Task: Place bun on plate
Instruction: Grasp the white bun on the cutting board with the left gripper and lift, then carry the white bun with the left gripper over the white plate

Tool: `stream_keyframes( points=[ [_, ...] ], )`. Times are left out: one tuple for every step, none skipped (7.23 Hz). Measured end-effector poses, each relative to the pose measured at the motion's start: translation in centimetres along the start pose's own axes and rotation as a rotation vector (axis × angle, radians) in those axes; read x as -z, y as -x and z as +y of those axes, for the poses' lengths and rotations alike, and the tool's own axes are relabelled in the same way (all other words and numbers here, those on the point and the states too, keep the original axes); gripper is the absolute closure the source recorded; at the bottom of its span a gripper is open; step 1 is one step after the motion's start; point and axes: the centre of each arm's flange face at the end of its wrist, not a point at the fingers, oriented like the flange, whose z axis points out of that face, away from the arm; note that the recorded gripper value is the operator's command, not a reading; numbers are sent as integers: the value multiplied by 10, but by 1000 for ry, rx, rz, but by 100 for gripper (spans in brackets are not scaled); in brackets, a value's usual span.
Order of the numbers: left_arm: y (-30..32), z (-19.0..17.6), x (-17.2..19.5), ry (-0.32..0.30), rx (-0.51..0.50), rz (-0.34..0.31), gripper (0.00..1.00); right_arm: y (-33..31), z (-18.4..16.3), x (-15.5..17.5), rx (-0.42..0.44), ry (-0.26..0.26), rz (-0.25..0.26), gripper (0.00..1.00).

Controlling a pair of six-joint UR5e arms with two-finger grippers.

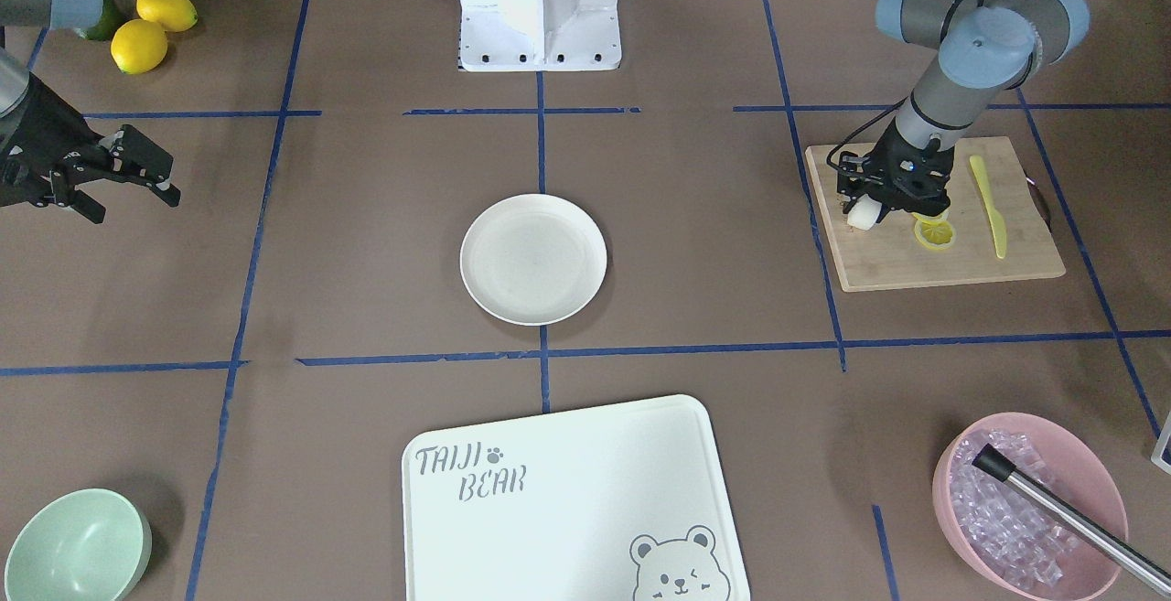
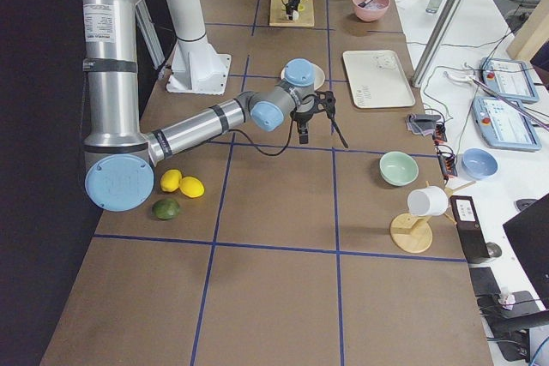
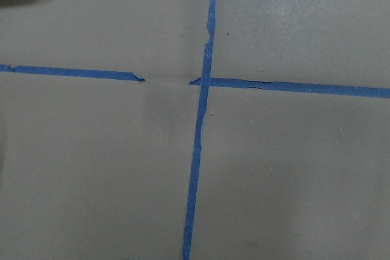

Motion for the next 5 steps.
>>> stream_keyframes(
  points=[
    [-2, -1, 3, -4, 4, 5, 61, 0, 0, 0, 0, 0, 0, 0],
    [-11, -4, 12, -20, 27, 21, 61, 0, 0, 0, 0, 0, 0, 0],
    [-29, -15, 26, -48, 68, 50, 61, -1, 1, 1, -2, 1, 0, 0],
    [-56, -35, 40, -83, 126, 91, 61, -3, 2, 1, -5, 2, 2, 0],
    [-92, -52, 49, -101, 193, 139, 61, -6, 4, 1, -8, 3, 3, 0]
  ],
)
